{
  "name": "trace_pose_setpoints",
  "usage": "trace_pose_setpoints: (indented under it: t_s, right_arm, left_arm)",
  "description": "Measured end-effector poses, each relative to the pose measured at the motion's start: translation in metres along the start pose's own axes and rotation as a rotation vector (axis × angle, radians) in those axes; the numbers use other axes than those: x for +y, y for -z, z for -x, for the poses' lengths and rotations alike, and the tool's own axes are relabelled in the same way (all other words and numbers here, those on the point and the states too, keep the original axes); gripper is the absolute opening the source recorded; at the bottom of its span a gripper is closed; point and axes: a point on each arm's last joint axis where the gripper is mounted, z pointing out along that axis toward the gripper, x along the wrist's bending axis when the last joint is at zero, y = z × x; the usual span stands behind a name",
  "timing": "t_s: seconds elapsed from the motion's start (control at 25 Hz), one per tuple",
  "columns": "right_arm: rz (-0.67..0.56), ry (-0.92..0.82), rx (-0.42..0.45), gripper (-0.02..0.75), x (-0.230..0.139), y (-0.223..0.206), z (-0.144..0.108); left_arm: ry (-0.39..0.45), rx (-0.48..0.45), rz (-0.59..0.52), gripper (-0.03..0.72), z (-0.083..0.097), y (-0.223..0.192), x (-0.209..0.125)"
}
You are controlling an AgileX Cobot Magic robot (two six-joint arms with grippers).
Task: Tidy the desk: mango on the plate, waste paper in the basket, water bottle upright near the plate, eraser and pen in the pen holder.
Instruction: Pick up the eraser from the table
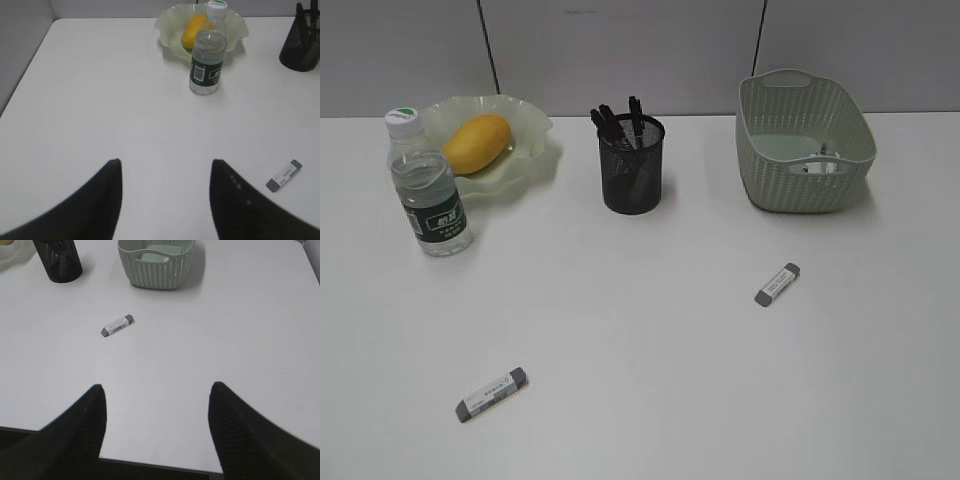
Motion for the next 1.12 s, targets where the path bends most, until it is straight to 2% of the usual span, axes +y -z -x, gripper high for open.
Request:
trace_pose_setpoints:
  t_s: [0.28, 0.6, 1.12]
  right_arm:
    - [0.000, 0.000, 0.001, 0.509, 0.0000, 0.0000, -0.0001]
    - [0.000, 0.000, 0.001, 0.508, 0.0000, 0.0000, -0.0001]
    - [0.000, 0.000, 0.001, 0.508, 0.0000, 0.0000, -0.0001]
  left_arm:
    - [0.049, 0.051, 0.002, 0.391, 0.0030, 0.0004, -0.0004]
    - [0.055, 0.048, 0.001, 0.330, 0.0037, 0.0004, -0.0005]
    - [0.057, 0.043, 0.003, 0.307, 0.0041, 0.0003, -0.0003]
